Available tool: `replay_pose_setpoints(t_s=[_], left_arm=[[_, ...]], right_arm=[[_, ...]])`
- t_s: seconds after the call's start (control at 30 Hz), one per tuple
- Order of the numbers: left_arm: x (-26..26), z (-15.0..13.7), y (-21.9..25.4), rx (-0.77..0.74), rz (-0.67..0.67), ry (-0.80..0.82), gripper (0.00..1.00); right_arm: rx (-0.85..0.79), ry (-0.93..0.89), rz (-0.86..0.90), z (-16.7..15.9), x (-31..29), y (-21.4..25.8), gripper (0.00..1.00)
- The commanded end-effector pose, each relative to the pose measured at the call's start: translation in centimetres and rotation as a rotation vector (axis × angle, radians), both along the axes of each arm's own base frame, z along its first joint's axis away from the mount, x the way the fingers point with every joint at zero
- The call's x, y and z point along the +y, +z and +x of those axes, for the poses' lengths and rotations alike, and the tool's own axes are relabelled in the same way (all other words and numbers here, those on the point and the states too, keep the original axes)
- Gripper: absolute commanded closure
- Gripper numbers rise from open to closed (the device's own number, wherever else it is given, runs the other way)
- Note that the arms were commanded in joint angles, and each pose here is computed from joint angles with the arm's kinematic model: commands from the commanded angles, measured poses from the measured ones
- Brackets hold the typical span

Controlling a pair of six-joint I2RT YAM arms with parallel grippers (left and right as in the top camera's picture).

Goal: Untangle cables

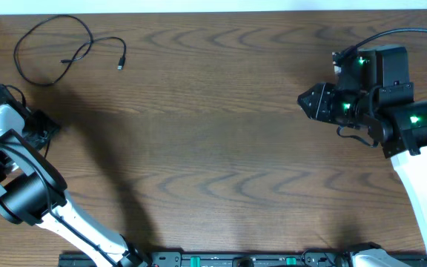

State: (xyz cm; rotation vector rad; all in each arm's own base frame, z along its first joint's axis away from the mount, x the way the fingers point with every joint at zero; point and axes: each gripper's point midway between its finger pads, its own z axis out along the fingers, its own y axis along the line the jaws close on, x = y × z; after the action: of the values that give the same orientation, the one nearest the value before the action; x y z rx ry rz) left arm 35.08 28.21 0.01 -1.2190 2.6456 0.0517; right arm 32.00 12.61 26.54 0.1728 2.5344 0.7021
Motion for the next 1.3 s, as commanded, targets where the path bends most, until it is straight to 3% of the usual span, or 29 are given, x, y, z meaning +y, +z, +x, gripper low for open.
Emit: replay_pose_setpoints(t_s=[0.0,0.03,0.17,0.6,0.63,0.67,0.8,0.87,0.93,1.07,1.27], left_arm=[[-0.3,-1.1,-2.9,0.065,-0.026,-0.002,0.79],[0.1,-1.0,-2.8,0.057,-0.017,0.023,0.85],[1.2,-0.5,-2.4,0.013,-0.006,0.114,0.86],[5.4,4.0,4.3,-0.162,0.109,0.145,0.92],[5.6,4.0,4.6,-0.169,0.109,0.158,0.84],[5.7,4.0,4.7,-0.173,0.106,0.175,0.68],[5.0,4.3,4.6,-0.197,0.051,0.211,0.45],[4.0,5.1,4.7,-0.239,-0.012,0.187,0.39],[2.1,6.7,5.2,-0.317,-0.117,0.139,0.38],[-0.4,8.4,5.8,-0.356,-0.176,0.078,0.35],[-6.3,11.9,7.0,-0.366,-0.179,-0.062,0.32]], right_arm=[[0.000,0.013,0.002,0.1,0.3,-0.2,0.68],[0.000,0.013,0.002,0.1,0.3,-0.2,0.68],[0.000,0.013,0.002,0.1,0.3,-0.2,0.67],[0.000,0.013,0.002,0.1,0.3,-0.2,0.67],[0.000,0.013,0.001,0.1,0.3,-0.2,0.67],[-0.001,0.013,0.001,0.2,0.3,-0.2,0.67],[0.009,-0.014,-0.038,0.4,-0.4,-0.8,0.64],[0.029,-0.059,-0.105,0.5,-1.7,-1.7,0.56],[0.075,-0.104,-0.185,0.5,-3.1,-3.1,0.42],[0.131,-0.159,-0.289,0.5,-5.1,-4.9,0.19],[0.186,-0.367,-0.344,1.7,-10.8,-6.2,0.01]])
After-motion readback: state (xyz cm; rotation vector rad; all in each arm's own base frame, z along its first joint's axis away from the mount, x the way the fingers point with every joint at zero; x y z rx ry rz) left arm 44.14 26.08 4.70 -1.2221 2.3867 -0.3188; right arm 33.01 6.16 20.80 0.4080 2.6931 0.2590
